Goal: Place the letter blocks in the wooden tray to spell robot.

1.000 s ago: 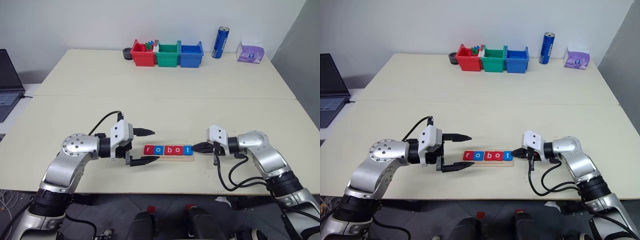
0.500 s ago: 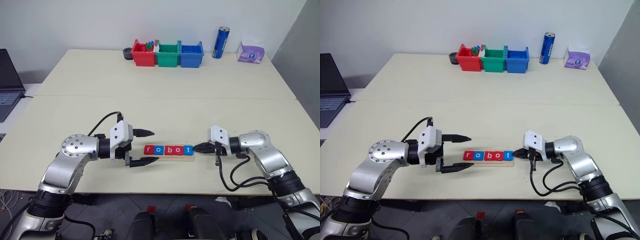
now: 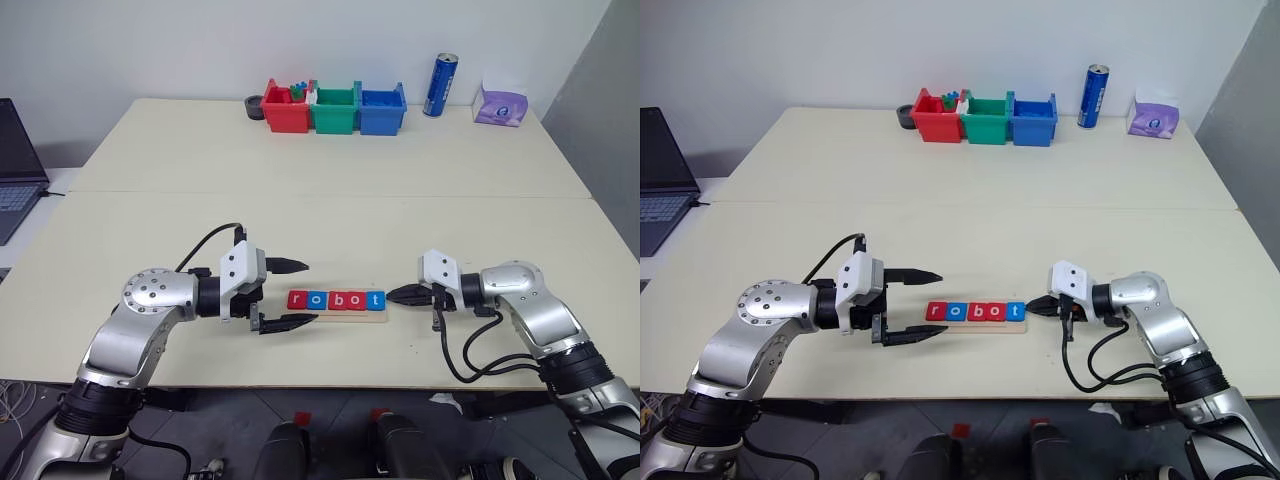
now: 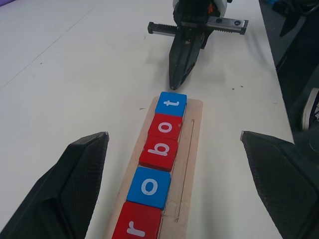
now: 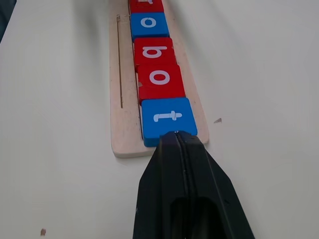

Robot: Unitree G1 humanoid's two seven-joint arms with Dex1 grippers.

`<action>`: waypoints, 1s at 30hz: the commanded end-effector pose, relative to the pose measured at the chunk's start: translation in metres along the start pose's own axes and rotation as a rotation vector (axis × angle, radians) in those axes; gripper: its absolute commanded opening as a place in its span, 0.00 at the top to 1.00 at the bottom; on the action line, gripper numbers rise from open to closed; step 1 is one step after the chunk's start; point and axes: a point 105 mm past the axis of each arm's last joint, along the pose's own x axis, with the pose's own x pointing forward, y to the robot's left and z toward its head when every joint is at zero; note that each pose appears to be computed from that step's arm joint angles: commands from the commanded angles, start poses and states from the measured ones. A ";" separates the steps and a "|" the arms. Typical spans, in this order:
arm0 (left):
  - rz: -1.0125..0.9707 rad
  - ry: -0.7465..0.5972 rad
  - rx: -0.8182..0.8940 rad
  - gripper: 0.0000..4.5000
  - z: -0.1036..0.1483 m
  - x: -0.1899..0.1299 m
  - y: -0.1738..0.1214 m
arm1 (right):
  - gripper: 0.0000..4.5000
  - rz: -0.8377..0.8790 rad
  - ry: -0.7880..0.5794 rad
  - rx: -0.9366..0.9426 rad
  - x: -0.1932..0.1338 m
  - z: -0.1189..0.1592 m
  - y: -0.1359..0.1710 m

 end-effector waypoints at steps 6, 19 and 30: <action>0.023 -0.011 0.050 0.00 0.013 -0.006 0.002 | 1.00 0.001 -0.022 -0.044 0.005 0.008 -0.002; 0.021 -0.013 0.047 0.00 0.011 -0.004 0.001 | 1.00 -0.009 -0.011 -0.029 -0.010 0.007 -0.003; 0.015 -0.014 0.048 0.00 0.012 -0.004 0.001 | 1.00 -0.017 -0.011 -0.029 0.001 0.003 -0.001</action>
